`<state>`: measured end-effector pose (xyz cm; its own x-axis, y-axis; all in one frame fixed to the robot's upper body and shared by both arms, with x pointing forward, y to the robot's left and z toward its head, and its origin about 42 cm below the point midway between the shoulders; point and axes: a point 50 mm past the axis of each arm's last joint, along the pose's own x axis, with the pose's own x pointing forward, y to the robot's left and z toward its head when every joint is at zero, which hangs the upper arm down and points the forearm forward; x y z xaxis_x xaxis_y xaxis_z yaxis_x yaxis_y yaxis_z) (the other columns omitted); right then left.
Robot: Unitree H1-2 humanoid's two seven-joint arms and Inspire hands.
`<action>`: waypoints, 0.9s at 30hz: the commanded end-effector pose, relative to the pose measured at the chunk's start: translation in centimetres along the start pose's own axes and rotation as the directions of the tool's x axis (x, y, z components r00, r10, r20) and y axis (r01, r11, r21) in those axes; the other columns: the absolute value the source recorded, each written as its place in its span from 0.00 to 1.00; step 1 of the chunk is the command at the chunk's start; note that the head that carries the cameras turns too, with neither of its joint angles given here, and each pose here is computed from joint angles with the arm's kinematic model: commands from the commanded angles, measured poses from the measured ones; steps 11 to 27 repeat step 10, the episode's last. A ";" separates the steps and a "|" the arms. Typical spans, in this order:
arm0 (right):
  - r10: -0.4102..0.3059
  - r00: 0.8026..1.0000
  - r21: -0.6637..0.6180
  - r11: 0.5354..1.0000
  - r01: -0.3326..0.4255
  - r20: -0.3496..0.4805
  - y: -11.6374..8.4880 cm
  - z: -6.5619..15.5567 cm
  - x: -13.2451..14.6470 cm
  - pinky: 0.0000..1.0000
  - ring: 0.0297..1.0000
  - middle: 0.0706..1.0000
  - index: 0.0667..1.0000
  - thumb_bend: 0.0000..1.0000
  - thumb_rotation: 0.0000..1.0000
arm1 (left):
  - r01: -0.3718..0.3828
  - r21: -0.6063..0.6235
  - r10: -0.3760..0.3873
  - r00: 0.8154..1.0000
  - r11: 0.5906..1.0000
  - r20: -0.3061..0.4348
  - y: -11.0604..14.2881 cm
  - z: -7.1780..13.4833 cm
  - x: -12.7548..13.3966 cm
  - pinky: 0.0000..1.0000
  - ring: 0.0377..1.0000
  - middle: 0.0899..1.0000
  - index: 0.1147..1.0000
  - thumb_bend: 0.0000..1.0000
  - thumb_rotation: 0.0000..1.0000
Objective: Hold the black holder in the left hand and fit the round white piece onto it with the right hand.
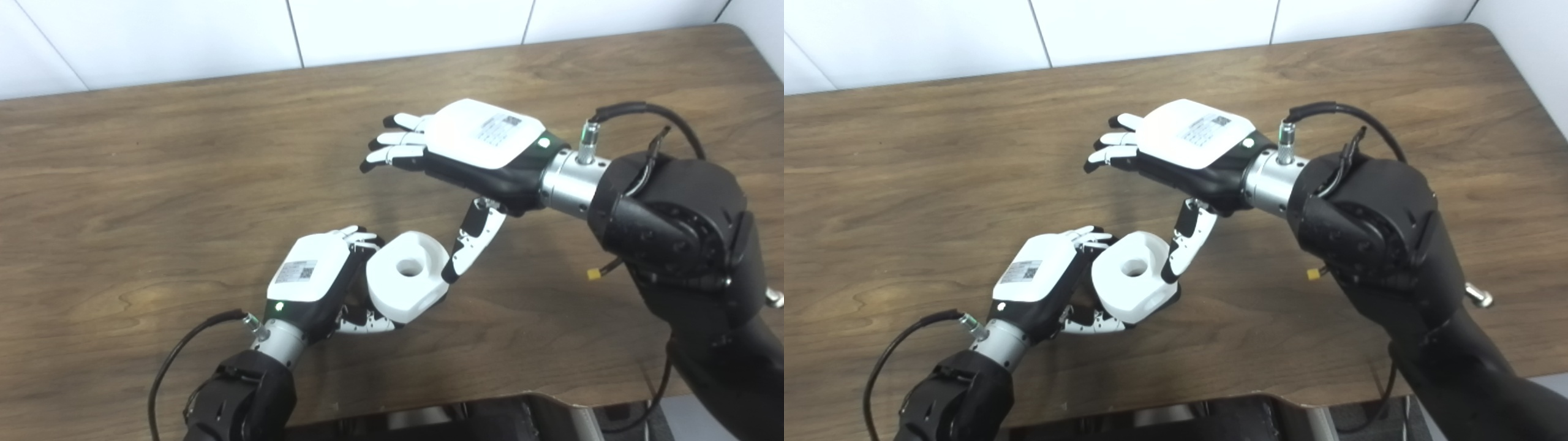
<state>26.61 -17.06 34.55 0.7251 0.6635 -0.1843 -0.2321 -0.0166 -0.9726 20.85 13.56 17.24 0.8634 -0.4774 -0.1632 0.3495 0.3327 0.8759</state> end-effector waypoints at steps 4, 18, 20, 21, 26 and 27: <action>0.020 0.999 0.030 0.999 -0.019 -0.028 -1.5 -0.3 -0.7 0.91 1.00 0.92 0.86 1.00 0.33 | 0.012 -0.007 -0.012 1.000 1.000 0.008 -0.1 0.1 0.1 0.87 0.89 0.80 0.42 0.51 0.05; -0.006 0.999 0.051 0.999 0.008 -0.037 -2.1 -0.9 -1.4 0.90 1.00 0.93 0.86 1.00 0.33 | 0.014 -0.004 -0.014 1.000 1.000 0.005 -0.1 -0.1 -0.1 0.88 0.89 0.80 0.42 0.51 0.05; -0.006 0.999 0.051 0.999 0.008 -0.037 -2.1 -0.9 -1.4 0.90 1.00 0.93 0.86 1.00 0.33 | 0.014 -0.004 -0.014 1.000 1.000 0.005 -0.1 -0.1 -0.1 0.88 0.89 0.80 0.42 0.51 0.05; -0.006 0.999 0.051 0.999 0.008 -0.037 -2.1 -0.9 -1.4 0.90 1.00 0.93 0.86 1.00 0.33 | 0.014 -0.004 -0.014 1.000 1.000 0.005 -0.1 -0.1 -0.1 0.88 0.89 0.80 0.42 0.51 0.05; -0.006 0.999 0.051 0.999 0.008 -0.037 -2.1 -0.9 -1.4 0.90 1.00 0.93 0.86 1.00 0.33 | 0.014 -0.004 -0.014 1.000 1.000 0.005 -0.1 -0.1 -0.1 0.88 0.89 0.80 0.42 0.51 0.05; -0.006 0.999 0.051 0.999 0.008 -0.037 -2.1 -0.9 -1.4 0.90 1.00 0.93 0.86 1.00 0.33 | 0.014 -0.004 -0.014 1.000 1.000 0.005 -0.1 -0.1 -0.1 0.88 0.89 0.80 0.42 0.51 0.05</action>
